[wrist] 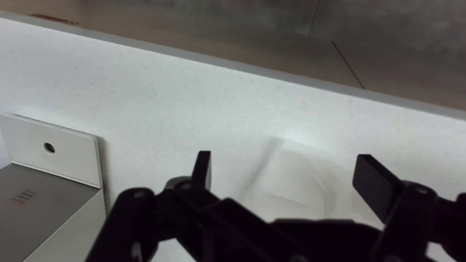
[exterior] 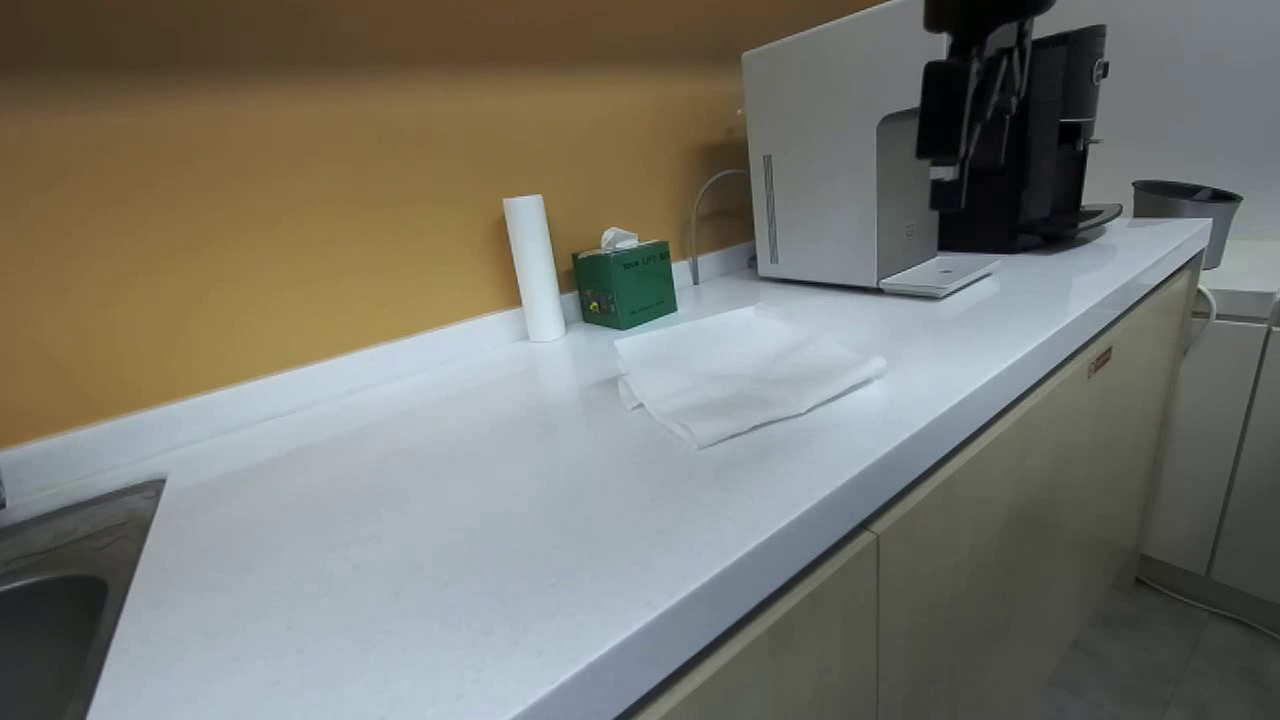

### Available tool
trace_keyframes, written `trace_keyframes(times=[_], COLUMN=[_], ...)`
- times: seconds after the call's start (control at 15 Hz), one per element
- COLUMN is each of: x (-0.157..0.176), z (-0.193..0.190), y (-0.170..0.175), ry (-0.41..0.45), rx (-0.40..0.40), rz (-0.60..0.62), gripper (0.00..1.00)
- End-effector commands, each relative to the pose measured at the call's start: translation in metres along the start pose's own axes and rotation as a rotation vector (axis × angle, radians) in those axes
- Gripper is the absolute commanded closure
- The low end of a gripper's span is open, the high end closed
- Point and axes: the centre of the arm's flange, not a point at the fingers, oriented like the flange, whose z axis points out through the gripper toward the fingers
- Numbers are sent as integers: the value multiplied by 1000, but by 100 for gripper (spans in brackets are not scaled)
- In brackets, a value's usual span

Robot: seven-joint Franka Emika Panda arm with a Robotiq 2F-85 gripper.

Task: Clean the counter using the serviette

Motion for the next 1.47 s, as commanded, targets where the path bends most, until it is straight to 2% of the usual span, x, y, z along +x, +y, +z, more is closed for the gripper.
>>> trace_keyframes(times=[0.0,0.2,0.4,0.8,1.13,1.4], x=[46,67,88,124,142,152], z=[36,63,85,112,127,135], y=[-24,-49,-59,-63,-74,-76], ry=[90,129,123,34,-69,-99], rx=[5,37,51,86,169,184], rz=[101,142,172,142,103,91], gripper=[0,0,0,0,0,0])
